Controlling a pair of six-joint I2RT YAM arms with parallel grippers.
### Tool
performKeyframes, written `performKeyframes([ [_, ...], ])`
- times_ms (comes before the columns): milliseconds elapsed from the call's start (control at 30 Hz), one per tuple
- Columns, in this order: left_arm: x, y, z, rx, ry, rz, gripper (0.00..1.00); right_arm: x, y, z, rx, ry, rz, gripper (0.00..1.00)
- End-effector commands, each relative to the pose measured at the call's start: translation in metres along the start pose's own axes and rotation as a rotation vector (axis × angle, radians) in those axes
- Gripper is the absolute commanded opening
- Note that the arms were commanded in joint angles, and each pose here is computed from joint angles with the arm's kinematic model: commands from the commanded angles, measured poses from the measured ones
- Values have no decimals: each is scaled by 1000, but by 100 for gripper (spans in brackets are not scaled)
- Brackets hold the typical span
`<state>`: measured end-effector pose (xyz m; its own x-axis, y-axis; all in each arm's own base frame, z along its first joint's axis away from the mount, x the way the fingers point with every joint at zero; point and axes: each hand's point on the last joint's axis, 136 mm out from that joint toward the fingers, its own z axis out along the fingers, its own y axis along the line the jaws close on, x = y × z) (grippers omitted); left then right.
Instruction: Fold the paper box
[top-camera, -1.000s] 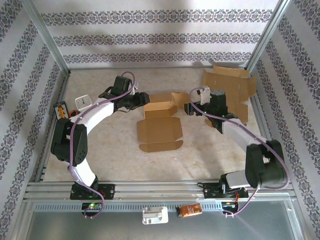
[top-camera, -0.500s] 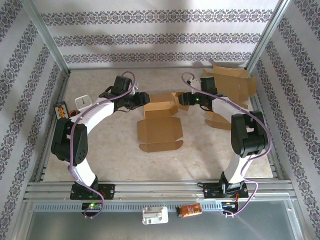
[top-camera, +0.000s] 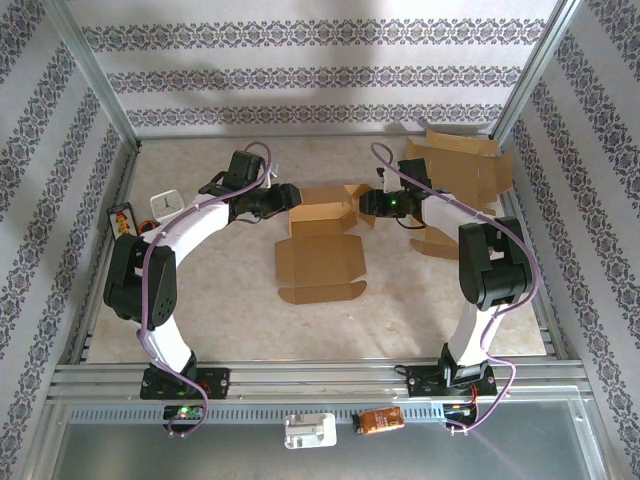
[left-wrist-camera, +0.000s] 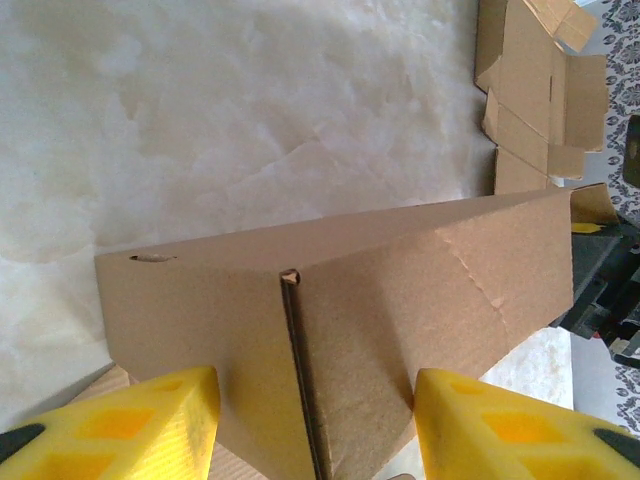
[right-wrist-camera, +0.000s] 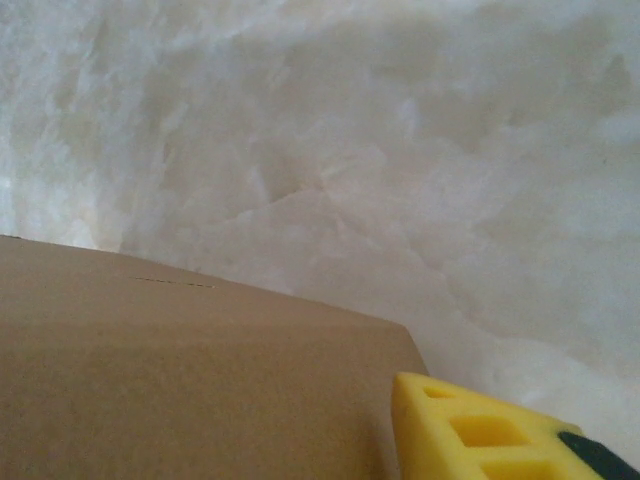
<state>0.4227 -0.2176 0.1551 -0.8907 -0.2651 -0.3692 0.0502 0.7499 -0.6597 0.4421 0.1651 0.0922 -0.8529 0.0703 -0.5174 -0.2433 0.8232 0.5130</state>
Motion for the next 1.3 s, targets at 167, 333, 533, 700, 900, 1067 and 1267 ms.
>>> performKeyframes([
  [167,1,5,5,-12,24,-12,54,-7,34,-17,14,17,78,34],
  [333,1,3,5,-10,19,-10,53,-5,33,-21,84,37,136,25],
  [533,2,3,6,-11,22,-10,53,6,34,-20,87,67,322,25],
  [700,4,-2,8,3,17,-14,53,8,48,-21,78,64,411,25],
  [900,5,-11,6,37,-8,-21,52,-11,72,-37,127,-54,246,25],
  [1067,1,-21,2,58,-49,-5,51,-26,102,-49,115,-156,77,25],
  [1267,-2,-23,1,62,-80,-5,51,-5,81,-28,218,-145,61,26],
])
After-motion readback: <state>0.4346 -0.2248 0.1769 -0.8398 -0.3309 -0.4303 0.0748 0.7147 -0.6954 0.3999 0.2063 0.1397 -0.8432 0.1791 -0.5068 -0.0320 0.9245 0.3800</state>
